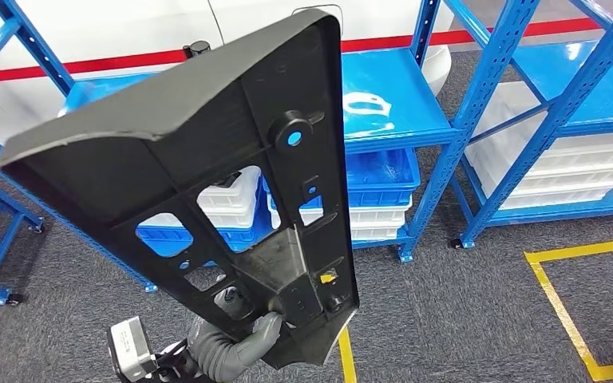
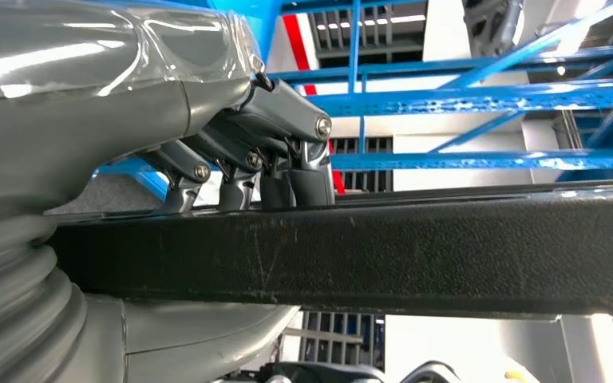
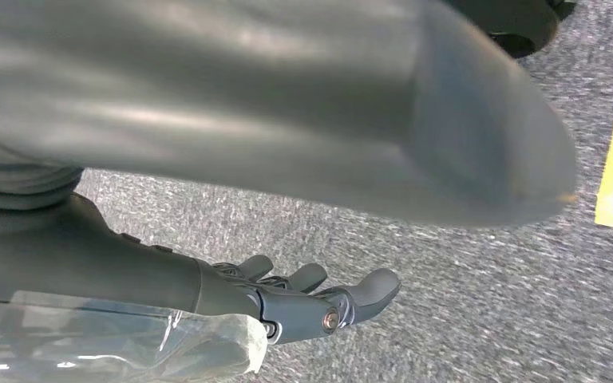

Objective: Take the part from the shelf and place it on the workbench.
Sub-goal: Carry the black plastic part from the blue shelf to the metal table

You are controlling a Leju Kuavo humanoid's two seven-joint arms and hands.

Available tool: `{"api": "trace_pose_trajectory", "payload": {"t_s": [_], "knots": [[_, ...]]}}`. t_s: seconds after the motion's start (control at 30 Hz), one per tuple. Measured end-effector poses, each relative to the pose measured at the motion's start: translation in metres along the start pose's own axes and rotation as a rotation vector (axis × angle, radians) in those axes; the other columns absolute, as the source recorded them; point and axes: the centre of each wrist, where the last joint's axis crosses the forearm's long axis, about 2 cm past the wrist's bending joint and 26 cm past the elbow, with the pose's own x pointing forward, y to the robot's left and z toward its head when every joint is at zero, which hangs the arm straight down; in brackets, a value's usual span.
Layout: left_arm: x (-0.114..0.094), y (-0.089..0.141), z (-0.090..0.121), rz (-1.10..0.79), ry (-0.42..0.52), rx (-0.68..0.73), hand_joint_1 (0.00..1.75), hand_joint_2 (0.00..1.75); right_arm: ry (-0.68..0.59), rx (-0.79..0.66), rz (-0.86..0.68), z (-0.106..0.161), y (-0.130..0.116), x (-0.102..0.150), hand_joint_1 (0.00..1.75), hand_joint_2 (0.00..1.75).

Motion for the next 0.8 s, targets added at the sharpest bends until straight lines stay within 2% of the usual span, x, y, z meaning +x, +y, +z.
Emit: {"api": "trace_pose_trajectory", "payload": {"t_s": [0.8], "knots": [[-0.0059, -0.0005, -0.0003, 0.025, 0.02, 0.013, 1.75, 1.75, 0.031, 0.0, 0.001, -0.0004, -0.0012, 0.0009, 0.0, 0.0]]}}
